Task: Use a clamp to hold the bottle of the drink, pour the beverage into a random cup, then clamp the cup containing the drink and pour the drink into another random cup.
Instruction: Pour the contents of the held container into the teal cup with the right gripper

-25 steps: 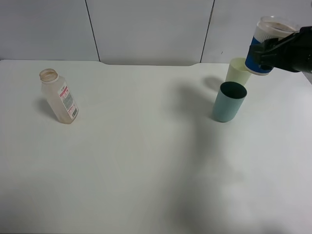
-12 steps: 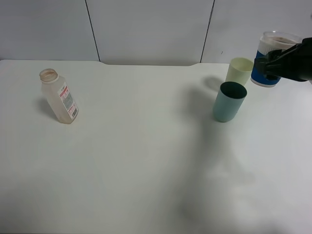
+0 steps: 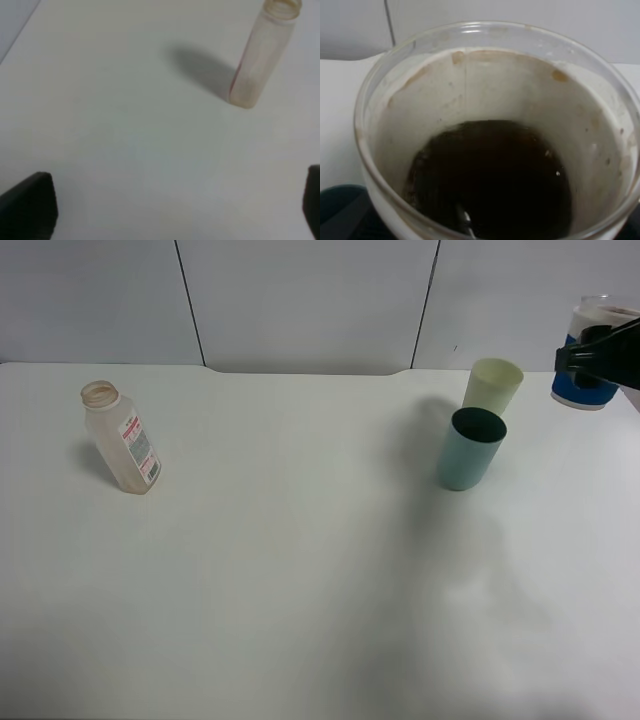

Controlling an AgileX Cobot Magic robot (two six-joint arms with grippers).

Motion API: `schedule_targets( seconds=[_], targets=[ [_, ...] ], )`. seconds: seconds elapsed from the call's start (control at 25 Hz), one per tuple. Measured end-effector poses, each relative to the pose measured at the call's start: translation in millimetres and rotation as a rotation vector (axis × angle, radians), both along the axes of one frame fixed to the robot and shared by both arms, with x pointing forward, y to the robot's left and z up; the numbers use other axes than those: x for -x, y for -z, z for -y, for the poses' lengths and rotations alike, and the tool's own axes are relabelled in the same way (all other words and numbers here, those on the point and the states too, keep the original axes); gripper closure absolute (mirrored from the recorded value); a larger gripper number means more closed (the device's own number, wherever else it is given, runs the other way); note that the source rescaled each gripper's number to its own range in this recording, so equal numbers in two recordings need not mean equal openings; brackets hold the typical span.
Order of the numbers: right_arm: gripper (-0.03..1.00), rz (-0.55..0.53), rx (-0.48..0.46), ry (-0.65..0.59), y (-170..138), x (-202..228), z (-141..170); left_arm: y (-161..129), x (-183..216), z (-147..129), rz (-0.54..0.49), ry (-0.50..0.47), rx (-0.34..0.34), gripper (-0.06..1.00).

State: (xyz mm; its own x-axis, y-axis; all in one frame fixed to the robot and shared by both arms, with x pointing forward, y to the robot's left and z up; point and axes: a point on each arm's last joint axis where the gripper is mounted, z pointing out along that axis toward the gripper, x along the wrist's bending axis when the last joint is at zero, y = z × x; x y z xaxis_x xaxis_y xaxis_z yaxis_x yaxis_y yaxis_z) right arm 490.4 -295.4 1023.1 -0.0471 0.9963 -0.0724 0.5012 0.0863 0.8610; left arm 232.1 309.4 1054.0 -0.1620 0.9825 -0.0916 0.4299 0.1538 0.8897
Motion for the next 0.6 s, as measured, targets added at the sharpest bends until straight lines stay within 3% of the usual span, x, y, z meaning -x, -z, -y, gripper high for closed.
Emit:
schedule_targets(
  seconds=[0.2, 0.6],
  targets=[
    [0.97, 0.004, 0.062, -0.031, 0, 0, -3, 0, 0, 0, 0.000, 0.000, 0.000, -0.06],
    [0.97, 0.047, 0.331, -0.077, -5, 2, -24, 0, 0, 0, 0.000, 0.000, 0.000, -0.06]
  ],
)
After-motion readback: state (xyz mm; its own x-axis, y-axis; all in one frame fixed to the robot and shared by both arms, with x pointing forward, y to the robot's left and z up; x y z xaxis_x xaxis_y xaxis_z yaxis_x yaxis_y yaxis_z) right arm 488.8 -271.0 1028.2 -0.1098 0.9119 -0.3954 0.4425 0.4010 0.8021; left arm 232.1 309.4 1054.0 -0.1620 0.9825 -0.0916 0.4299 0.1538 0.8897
